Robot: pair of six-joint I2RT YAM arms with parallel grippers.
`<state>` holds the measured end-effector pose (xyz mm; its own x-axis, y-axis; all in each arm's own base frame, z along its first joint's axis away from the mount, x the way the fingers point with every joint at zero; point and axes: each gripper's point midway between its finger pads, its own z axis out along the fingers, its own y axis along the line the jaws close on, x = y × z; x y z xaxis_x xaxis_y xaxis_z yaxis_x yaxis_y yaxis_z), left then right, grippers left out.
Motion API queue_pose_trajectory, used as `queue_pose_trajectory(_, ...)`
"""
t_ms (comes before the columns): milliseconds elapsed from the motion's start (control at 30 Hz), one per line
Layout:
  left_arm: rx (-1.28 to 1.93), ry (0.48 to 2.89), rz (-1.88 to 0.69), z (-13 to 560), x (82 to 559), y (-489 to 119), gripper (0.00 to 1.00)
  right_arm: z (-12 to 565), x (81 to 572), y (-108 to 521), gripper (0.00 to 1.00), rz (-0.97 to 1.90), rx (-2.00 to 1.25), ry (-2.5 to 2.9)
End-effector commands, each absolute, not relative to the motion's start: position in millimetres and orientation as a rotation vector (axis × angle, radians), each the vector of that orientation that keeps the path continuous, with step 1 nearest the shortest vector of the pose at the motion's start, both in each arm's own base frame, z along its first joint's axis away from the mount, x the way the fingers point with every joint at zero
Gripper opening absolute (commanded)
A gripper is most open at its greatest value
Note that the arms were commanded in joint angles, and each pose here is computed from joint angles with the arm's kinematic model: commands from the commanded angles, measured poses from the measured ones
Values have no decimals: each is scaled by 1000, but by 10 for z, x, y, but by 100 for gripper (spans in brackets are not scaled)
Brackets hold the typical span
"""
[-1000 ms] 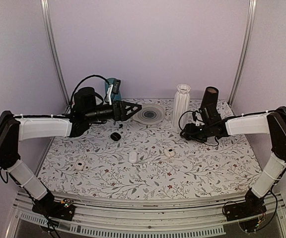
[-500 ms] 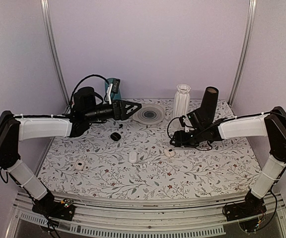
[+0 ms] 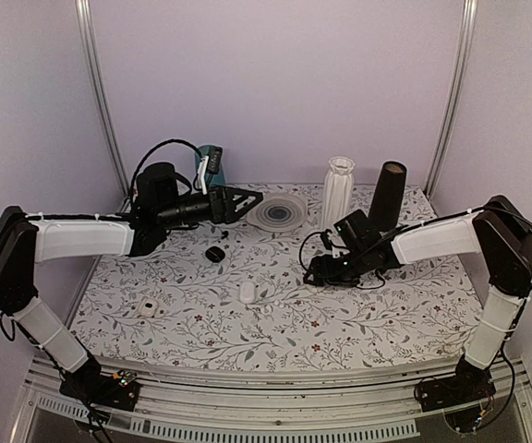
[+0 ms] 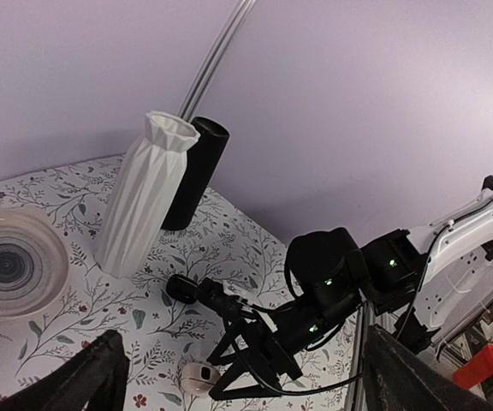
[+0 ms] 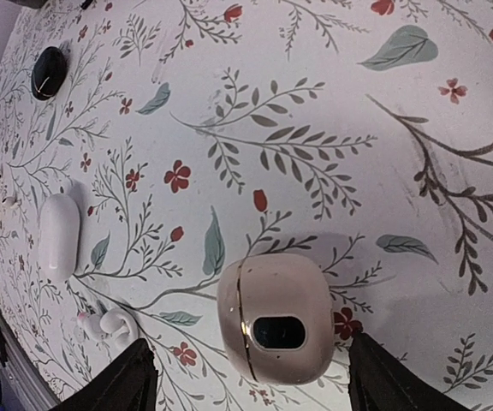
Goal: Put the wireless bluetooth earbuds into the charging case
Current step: Adjust the charging case at the center of the board.
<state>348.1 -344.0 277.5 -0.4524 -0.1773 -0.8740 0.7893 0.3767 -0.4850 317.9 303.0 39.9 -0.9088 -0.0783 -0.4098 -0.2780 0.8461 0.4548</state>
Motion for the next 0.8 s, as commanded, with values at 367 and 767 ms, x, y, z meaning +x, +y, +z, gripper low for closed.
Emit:
queue_pose_trajectory(367, 541, 1640, -1241, 2815, 3455, -3354, 95, 429, 2754, 3395, 77, 795, -301, 2728)
queue_pose_trajectory(767, 547, 1634, -1240, 2845, 3442, -3348, 95, 639, 3083, 3234, 79, 696, -340, 2621)
